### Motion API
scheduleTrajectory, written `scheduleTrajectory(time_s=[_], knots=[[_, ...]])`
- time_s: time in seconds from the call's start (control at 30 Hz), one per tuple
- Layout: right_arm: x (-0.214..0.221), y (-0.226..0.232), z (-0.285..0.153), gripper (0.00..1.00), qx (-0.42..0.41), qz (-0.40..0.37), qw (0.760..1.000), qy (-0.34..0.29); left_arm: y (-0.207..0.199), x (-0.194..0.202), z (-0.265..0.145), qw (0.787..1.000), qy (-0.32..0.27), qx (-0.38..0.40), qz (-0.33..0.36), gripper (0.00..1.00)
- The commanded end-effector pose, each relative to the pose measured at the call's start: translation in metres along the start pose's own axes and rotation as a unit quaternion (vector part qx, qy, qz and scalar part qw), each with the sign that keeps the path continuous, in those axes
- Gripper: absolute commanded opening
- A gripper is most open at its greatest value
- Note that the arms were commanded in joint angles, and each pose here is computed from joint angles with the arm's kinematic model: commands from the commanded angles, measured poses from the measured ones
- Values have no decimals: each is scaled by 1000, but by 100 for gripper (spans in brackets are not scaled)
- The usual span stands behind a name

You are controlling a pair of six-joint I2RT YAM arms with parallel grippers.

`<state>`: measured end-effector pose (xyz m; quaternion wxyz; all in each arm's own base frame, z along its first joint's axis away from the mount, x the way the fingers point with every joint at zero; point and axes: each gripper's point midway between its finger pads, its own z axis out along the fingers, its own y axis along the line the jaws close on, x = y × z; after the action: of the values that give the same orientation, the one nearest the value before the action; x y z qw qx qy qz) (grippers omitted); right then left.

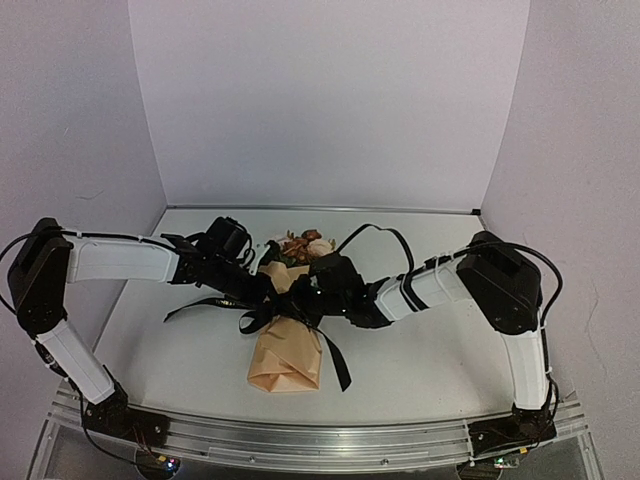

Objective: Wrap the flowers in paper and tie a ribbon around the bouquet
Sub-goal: Tie the half-tied ribbon around the folded bouquet.

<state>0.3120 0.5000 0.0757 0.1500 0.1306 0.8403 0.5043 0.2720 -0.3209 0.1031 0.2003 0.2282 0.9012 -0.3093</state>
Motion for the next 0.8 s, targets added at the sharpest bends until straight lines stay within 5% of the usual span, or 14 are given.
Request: scheduleTrajectory(time_s=[0.0,0.23,0.77], knots=[[-1,37,-2,0,-70,-12,997,5,-22,-6,-2,998,-12,53,13,18],[2,26,4,0,-61,-12,998,16,-30,-13,-8,997,-33,71,-1,37],[4,26,8,0,-66,-18,997,23,-38,-50,-44,984,-126,104,-66,47]])
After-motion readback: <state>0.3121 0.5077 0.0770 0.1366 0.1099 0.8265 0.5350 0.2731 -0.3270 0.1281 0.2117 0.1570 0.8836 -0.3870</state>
